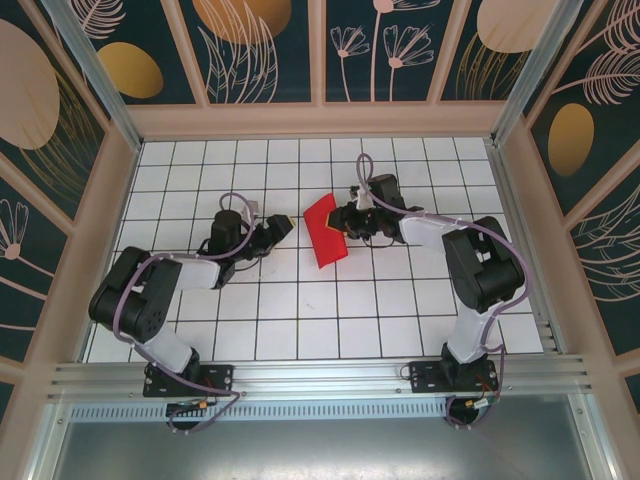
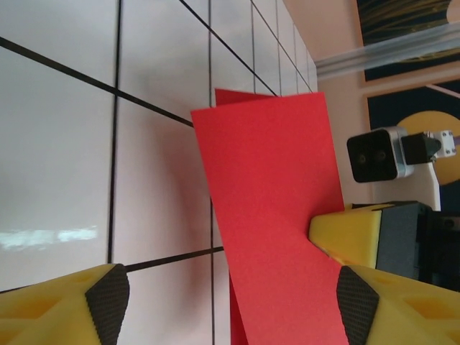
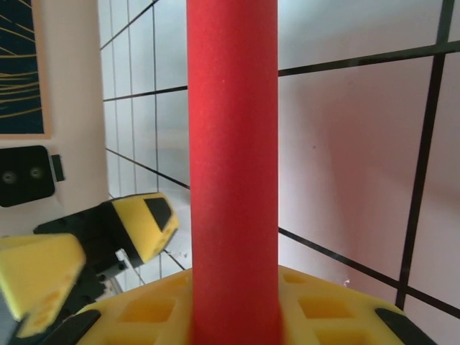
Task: Fold a paper plane with a square sheet of paper (pick it up from the middle)
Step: First fold in half a square sheet of paper at the center of the table.
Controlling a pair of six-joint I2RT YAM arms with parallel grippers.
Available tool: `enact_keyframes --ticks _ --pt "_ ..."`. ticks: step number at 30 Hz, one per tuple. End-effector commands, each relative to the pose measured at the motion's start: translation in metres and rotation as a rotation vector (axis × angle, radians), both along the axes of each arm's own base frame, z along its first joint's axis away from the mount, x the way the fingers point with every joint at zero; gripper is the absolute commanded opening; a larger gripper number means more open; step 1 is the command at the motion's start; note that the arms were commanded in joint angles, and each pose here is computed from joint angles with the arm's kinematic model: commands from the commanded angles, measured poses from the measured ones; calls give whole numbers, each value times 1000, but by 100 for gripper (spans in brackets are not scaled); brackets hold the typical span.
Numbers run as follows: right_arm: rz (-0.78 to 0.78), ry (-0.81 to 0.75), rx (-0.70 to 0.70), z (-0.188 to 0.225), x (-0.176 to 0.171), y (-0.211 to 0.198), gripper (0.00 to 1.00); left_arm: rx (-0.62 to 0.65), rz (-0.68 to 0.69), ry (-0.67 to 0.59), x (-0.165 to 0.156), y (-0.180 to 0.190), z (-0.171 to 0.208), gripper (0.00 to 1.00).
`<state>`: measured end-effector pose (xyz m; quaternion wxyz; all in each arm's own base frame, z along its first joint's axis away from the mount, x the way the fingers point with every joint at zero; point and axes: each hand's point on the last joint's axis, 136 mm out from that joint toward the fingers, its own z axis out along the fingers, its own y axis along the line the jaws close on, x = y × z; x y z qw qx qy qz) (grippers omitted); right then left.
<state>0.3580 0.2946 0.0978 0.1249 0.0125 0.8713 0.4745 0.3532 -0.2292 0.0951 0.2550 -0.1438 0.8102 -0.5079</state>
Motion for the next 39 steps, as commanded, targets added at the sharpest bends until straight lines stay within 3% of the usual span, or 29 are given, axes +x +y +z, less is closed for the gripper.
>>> enact_keyframes --ticks 1,13,21,27,39 --pt "18 8 82 10 -1 4 29 -94 -57 -58 7 -22 26 73" --pt "45 13 174 31 -8 8 29 -131 -101 -19 11 -44 13 63" --pt "51 29 176 27 -11 8 29 -216 -114 -62 14 -49 28 40" --pt "45 42 165 20 -12 6 29 -203 -99 -65 15 -47 22 33" --pt "30 66 158 10 -12 2 29 -222 -79 -100 14 -43 27 43"
